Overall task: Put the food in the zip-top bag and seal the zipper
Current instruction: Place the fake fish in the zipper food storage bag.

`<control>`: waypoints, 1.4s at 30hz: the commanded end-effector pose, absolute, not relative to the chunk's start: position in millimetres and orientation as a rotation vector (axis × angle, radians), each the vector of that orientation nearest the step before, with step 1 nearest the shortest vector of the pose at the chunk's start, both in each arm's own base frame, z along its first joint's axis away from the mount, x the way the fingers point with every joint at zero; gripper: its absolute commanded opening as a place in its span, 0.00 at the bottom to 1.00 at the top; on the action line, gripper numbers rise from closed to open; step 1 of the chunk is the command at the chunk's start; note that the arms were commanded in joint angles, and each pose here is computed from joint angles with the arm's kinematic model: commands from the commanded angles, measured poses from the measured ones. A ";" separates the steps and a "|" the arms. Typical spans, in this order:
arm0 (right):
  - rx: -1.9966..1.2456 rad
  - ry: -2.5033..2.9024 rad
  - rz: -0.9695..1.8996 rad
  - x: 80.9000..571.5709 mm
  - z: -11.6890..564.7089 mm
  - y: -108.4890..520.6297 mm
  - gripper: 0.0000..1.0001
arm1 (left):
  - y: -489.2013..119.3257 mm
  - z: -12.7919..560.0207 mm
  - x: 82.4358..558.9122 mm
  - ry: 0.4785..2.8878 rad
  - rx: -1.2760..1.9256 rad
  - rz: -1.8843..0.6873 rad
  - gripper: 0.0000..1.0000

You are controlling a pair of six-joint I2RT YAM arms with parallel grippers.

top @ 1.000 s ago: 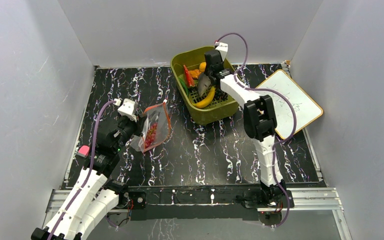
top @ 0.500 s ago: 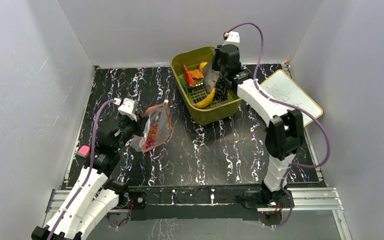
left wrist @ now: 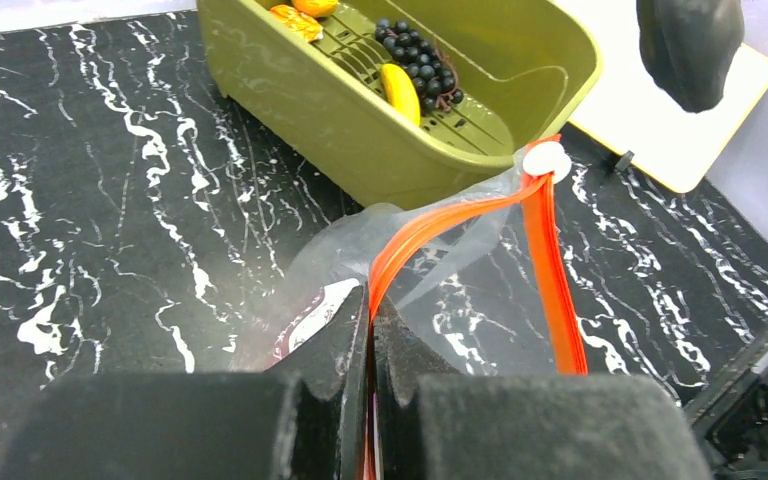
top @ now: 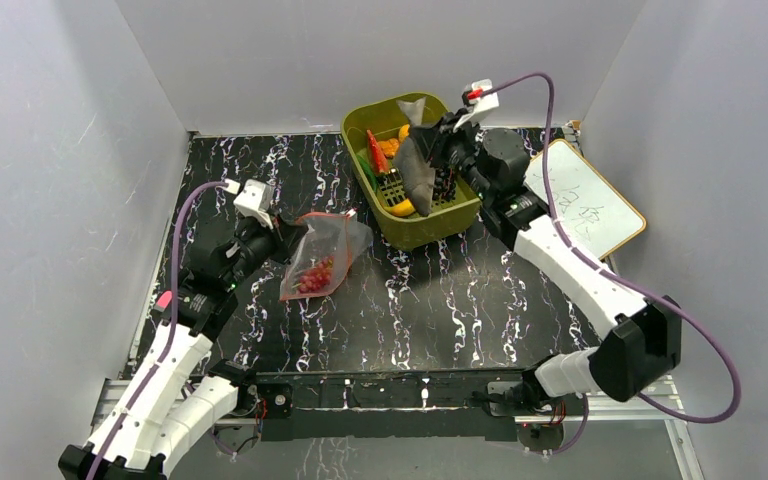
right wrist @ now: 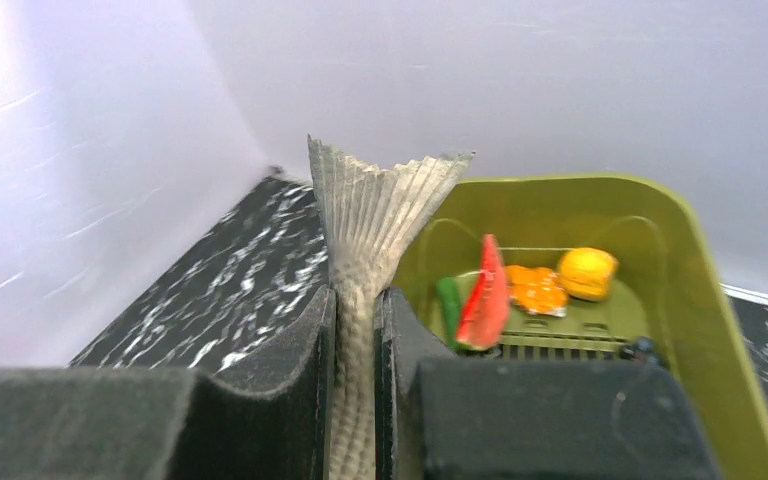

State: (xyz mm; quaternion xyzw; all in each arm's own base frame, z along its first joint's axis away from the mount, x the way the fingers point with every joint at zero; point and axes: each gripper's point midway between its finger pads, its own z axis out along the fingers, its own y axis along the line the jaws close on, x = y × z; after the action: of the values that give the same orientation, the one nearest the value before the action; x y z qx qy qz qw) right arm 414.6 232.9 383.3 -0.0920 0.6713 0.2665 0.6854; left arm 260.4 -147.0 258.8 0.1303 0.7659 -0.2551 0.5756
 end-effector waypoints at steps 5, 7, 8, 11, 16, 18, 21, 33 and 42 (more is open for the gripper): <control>-0.613 1.090 0.821 307.6 443.8 301.6 0.00 | -166.1 292.5 250.1 1.783 0.316 -0.755 0.00; -0.667 1.012 0.846 283.3 451.6 314.3 0.00 | -169.3 294.3 247.5 1.788 0.316 -0.785 0.00; -0.681 0.978 0.858 273.8 455.8 318.3 0.00 | -170.7 295.1 246.2 1.792 0.315 -0.799 0.00; -0.708 0.895 0.904 250.7 468.8 327.4 0.00 | -173.2 295.2 243.5 1.805 0.310 -0.826 0.00; -0.776 0.760 0.987 213.9 485.8 339.3 0.00 | -175.3 291.2 241.1 1.831 0.289 -0.857 0.00; -0.808 0.674 1.019 196.5 492.2 341.9 0.00 | -177.8 291.3 239.8 1.839 0.286 -0.880 0.00; -0.845 0.561 1.029 176.9 498.5 346.8 0.00 | -182.0 291.7 237.3 1.855 0.280 -0.920 0.00; -0.968 0.328 1.005 142.1 484.4 380.3 0.00 | -195.2 300.3 228.6 1.858 0.284 -1.048 0.00; -0.980 0.277 0.957 152.1 462.2 396.6 0.00 | -201.2 317.7 217.8 1.807 0.297 -1.132 0.00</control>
State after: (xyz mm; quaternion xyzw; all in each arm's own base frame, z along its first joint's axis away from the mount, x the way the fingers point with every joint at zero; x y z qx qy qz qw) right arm 160.6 405.8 437.9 -0.4669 0.1967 0.4634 0.7270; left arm 227.0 -195.9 278.9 0.1036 0.7770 -0.4284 0.4494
